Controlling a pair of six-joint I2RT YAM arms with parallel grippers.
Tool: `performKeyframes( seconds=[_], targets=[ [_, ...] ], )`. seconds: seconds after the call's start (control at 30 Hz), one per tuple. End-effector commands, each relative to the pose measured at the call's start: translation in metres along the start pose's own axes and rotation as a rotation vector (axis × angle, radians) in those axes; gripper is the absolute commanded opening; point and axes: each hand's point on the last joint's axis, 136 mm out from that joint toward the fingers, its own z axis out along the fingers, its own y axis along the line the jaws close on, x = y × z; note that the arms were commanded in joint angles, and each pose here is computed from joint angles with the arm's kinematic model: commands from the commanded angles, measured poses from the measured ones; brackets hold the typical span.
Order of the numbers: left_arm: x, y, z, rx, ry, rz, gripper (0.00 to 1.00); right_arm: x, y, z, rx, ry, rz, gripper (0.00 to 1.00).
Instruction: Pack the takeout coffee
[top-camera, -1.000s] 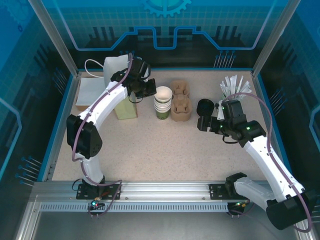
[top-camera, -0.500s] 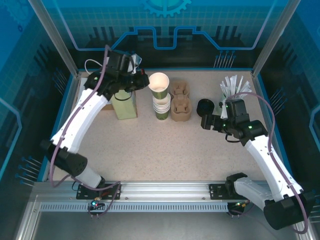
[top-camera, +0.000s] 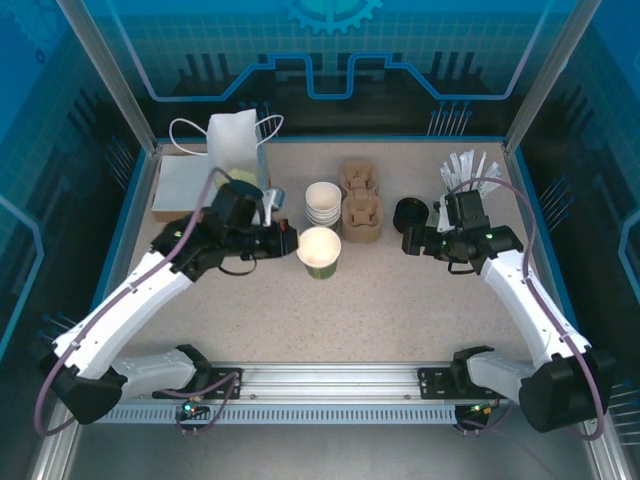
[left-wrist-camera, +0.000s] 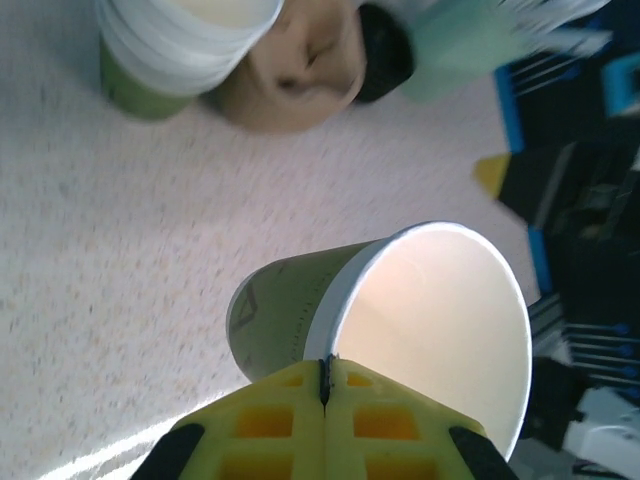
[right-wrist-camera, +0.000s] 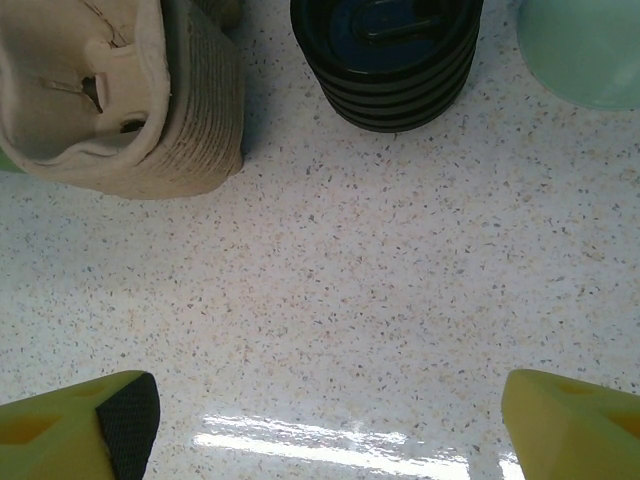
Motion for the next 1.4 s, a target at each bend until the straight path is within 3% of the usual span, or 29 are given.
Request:
performKeyframes(
  seconds=[0.0,0.47,0.53,0.63,0.8,1.1,1.23,1.37],
  targets=[
    [0.004,0.007,0.023,-0.004,-0.012,-0.02,0.0,-0.013,0.004,-0.003,-0.021,-0.023,-0.002,0.9],
    [0.017,0.044,0.105,-0.07,0.039,-0.035,0.0,-0.008,-0.001,0.008,0.002,0.027,-0.033,0.9],
    [0.02,0.05,0.111,-0.083,0.049,-0.042,0.04,-0.011,0.0,0.01,0.004,0.034,-0.044,0.88],
    [0.025,0.058,0.117,-0.107,0.059,-0.046,0.13,-0.016,0.001,0.013,0.009,0.05,-0.06,0.87],
    [0.024,0.065,0.108,-0.155,0.048,-0.03,0.37,-0.027,0.006,0.021,0.004,0.081,-0.088,0.84],
    [-0.002,0.061,0.05,-0.217,-0.091,0.028,0.74,-0.056,0.013,0.039,0.014,0.114,-0.145,0.74],
    [-0.013,0.05,0.029,-0.189,-0.161,0.066,0.84,-0.069,0.021,0.059,-0.011,0.158,-0.165,0.64],
    [-0.017,0.048,0.02,-0.186,-0.183,0.074,0.86,-0.082,0.019,0.081,0.015,0.19,-0.177,0.61]
  ],
)
